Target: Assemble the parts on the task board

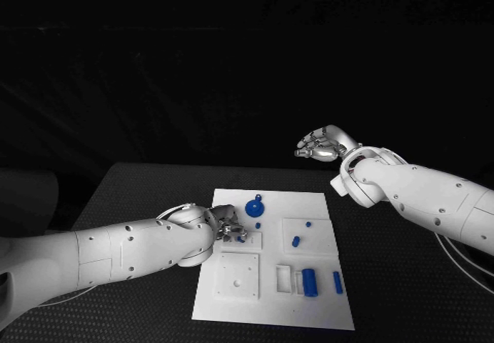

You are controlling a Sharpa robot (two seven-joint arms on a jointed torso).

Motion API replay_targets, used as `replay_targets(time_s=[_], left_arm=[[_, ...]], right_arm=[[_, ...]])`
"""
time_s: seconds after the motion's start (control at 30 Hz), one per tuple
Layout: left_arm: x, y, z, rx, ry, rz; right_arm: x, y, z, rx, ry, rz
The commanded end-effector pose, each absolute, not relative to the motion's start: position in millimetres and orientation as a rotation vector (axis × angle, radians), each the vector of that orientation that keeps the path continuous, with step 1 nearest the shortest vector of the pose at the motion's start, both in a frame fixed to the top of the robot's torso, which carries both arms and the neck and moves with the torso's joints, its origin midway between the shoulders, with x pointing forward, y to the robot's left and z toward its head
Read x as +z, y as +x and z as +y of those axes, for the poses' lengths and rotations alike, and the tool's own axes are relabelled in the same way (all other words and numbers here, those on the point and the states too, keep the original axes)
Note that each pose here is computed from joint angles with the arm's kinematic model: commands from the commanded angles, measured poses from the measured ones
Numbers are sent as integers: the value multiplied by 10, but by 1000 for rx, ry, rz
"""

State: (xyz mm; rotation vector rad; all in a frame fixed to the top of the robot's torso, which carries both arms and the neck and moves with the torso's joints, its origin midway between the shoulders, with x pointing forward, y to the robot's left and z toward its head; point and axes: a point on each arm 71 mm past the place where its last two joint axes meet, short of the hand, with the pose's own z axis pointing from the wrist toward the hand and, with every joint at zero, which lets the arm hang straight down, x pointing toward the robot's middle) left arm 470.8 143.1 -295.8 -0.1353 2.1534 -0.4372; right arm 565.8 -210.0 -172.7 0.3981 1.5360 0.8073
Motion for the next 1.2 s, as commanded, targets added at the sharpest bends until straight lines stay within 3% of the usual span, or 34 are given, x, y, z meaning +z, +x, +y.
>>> replay_targets(time_s=[0.03,1.2], left_arm=[[-2963,4712,1441,-422,-127,2161],[-3015,4682,1328,-434,-80,2254]], right_arm=[[-1729,5657,-2089,815,392,1544],[-1733,5656,-2077,817,390,1549]])
